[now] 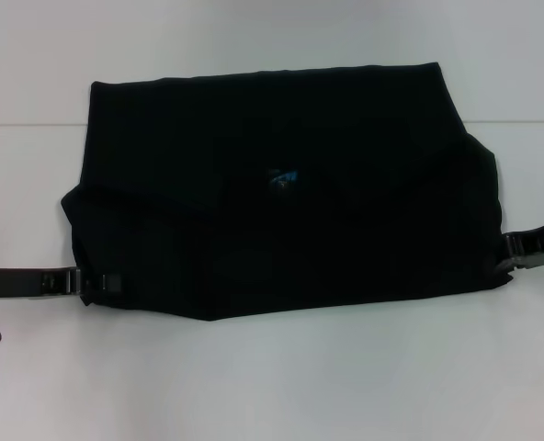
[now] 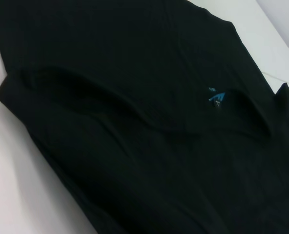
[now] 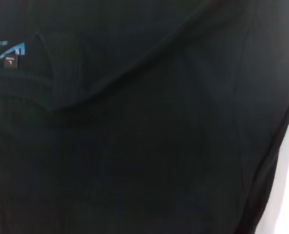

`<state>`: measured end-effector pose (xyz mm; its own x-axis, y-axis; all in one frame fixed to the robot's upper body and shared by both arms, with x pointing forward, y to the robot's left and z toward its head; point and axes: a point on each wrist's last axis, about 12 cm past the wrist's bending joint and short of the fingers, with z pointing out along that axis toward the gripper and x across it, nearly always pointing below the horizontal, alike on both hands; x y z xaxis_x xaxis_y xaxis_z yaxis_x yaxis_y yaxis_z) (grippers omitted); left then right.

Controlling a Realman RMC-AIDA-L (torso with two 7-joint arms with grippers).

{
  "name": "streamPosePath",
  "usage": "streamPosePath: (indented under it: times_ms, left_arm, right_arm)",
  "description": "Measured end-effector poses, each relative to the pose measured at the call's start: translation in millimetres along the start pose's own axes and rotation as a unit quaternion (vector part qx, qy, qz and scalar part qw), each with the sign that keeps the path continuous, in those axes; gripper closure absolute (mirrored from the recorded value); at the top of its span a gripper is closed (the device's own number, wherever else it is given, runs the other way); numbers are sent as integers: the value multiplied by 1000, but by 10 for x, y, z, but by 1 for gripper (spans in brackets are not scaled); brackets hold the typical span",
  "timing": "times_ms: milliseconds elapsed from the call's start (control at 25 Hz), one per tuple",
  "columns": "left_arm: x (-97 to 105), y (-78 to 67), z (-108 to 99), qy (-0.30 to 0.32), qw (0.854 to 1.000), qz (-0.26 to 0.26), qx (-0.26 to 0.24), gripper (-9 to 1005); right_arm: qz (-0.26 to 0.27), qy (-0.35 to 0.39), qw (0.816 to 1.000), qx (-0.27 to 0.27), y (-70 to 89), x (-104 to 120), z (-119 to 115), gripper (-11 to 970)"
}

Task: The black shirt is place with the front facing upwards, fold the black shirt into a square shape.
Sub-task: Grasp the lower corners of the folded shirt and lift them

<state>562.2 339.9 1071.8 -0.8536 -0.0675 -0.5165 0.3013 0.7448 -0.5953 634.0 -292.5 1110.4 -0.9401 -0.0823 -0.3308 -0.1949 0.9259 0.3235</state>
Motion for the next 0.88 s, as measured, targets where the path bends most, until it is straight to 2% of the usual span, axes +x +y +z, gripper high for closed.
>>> streamPosePath:
  times_ms: [200, 480, 600, 880]
  left_arm:
    - [1, -13, 2, 2, 1000, 1, 5, 934]
    - [6, -29, -15, 9, 1000, 1, 14, 934]
    - [15, -67, -60, 28, 999, -5, 34, 934]
    - [182, -149, -241, 136, 987, -42, 82, 935]
  right_arm:
    - [0, 1, 1000, -1, 2, 1, -1, 907]
    - [-10, 15, 1000, -12, 7, 11, -50, 932]
    - [-25, 37, 999, -26, 23, 31, -126, 943]
    - [-76, 124, 986, -82, 15, 281, -362, 947]
